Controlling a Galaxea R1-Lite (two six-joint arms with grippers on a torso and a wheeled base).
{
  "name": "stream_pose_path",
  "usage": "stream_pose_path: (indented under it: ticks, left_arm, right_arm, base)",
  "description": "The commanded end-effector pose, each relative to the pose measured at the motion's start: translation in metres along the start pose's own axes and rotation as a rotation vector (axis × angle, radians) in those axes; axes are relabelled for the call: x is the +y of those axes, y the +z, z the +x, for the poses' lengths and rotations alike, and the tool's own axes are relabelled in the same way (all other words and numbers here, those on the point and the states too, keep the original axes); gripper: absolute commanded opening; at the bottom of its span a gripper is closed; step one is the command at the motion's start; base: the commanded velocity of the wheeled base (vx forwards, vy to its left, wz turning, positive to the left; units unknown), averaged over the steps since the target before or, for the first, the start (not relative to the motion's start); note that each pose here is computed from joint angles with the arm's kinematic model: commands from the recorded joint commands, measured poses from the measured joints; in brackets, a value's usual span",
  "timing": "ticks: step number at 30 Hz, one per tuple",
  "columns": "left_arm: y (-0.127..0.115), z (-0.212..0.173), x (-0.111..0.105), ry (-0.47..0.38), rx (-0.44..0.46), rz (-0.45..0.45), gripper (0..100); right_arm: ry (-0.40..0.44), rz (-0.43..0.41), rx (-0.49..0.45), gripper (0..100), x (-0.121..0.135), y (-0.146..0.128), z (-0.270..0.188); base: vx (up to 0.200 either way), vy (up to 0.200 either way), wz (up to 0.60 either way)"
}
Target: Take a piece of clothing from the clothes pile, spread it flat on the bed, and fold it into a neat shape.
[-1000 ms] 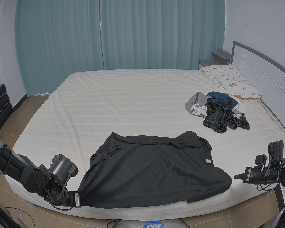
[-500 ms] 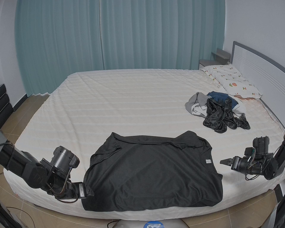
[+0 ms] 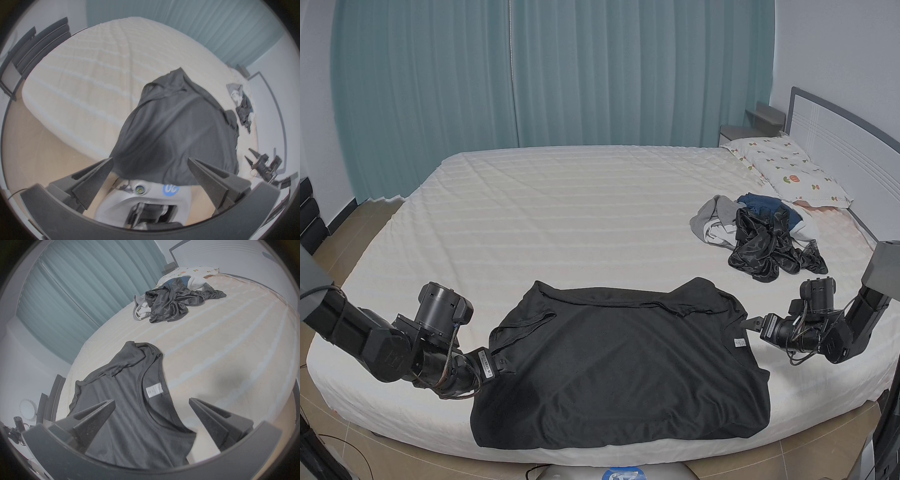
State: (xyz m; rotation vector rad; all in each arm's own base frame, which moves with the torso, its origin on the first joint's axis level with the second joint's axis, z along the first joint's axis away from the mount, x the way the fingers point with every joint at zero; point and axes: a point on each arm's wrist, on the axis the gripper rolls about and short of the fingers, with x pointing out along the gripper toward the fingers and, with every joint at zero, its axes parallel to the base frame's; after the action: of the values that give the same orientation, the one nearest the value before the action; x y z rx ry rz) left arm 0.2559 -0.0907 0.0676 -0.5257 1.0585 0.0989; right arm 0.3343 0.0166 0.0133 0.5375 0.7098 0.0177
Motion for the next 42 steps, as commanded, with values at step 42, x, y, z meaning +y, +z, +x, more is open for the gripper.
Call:
stream_pose_path:
  ticks: [42]
  left_arm:
    - [0.077,0.159,-0.083,0.091,-0.310,0.059,100]
  right_arm:
    - [0.079,0.202,-0.051,100,0.000,-0.027,0.018]
  base:
    - [0.010,0.000,0.00]
